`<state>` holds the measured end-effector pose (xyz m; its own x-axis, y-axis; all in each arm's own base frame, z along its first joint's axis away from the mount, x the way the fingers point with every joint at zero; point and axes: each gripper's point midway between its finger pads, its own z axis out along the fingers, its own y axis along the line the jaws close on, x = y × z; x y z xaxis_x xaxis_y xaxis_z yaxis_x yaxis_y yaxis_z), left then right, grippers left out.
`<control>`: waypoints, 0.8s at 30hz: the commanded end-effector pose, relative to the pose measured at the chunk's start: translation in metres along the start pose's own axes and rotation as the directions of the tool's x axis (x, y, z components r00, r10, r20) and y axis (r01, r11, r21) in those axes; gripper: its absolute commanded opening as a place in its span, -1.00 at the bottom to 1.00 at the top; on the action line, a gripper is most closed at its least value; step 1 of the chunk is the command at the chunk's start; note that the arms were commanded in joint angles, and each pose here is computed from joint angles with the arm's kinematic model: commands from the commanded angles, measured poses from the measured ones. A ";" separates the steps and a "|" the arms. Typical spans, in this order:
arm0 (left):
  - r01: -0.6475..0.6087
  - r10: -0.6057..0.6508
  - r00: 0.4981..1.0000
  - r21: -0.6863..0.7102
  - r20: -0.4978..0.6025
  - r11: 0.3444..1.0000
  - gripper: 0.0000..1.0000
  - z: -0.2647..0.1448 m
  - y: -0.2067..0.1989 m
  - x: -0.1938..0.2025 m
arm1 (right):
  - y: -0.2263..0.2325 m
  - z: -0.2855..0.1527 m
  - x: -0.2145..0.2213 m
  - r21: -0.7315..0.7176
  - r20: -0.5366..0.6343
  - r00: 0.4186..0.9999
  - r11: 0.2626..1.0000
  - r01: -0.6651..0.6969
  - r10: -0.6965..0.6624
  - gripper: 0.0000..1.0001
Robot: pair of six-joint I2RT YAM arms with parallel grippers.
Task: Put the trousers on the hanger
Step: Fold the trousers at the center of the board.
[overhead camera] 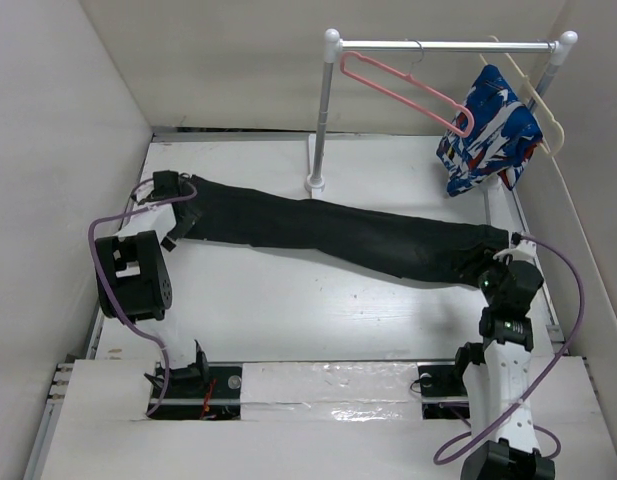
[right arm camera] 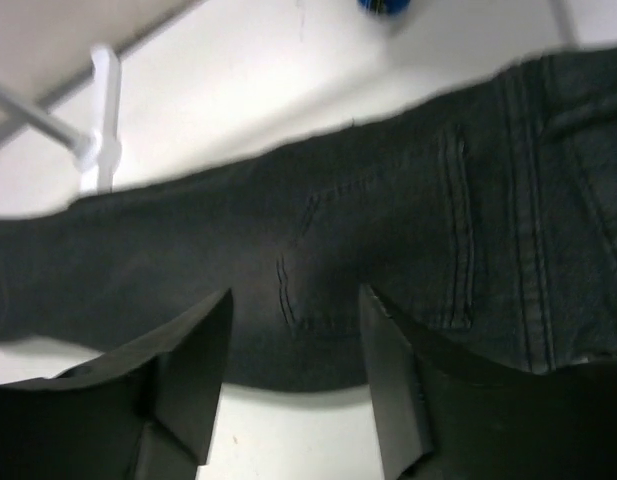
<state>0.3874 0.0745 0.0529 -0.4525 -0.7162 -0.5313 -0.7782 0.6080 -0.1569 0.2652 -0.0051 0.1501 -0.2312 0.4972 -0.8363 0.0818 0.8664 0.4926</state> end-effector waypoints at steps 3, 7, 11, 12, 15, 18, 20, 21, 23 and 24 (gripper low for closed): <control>0.106 -0.105 0.993 0.024 -0.045 0.994 0.54 0.007 0.013 0.003 | 0.011 -0.005 0.025 -0.099 -0.087 0.995 0.994 0.039 -0.048 0.37; 0.109 -0.106 0.991 0.040 -0.080 0.993 0.55 0.020 0.003 0.008 | 0.014 -0.005 0.031 -0.132 -0.096 0.994 0.990 0.042 -0.055 0.38; 0.120 -0.108 0.988 0.104 -0.110 0.987 0.58 0.030 -0.012 0.012 | 0.009 -0.004 0.033 -0.120 -0.099 0.993 0.991 0.058 -0.070 0.38; 0.124 -0.112 0.988 0.112 -0.110 0.986 0.58 0.033 -0.015 0.012 | 0.009 -0.003 0.035 -0.122 -0.101 0.992 0.991 0.059 -0.071 0.39; 0.134 -0.120 0.985 0.118 -0.121 0.984 0.57 0.042 -0.019 0.015 | 0.008 -0.001 0.035 -0.124 -0.100 0.993 0.991 0.056 -0.068 0.39; 0.127 -0.115 0.988 0.108 -0.106 0.986 0.54 0.046 -0.022 0.012 | 0.006 0.002 0.038 -0.121 -0.113 0.992 0.991 0.050 -0.064 0.39; 0.116 -0.106 0.989 0.097 -0.098 0.988 0.47 0.047 -0.028 0.012 | 0.004 0.003 0.041 -0.113 -0.126 0.990 0.993 0.041 -0.055 0.39; 0.113 -0.105 0.990 0.082 -0.099 0.990 0.36 0.048 -0.027 0.012 | 0.006 0.005 0.034 -0.124 -0.100 0.993 0.991 0.054 -0.067 0.38; 0.095 -0.090 0.993 0.069 -0.081 0.993 0.09 0.050 -0.030 0.011 | 0.007 0.006 0.030 -0.122 -0.094 0.993 0.991 0.058 -0.070 0.38; 0.086 -0.080 0.993 0.065 -0.087 0.994 -0.38 0.050 -0.032 0.014 | 0.008 0.006 0.029 -0.123 -0.091 0.993 0.991 0.059 -0.071 0.38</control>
<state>0.4405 0.0746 0.0313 -0.3680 -0.7892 -0.4917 -0.7655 0.5573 -0.3216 0.2552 0.0169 0.1057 -0.3920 0.4673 -0.7924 0.0118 0.8639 0.5036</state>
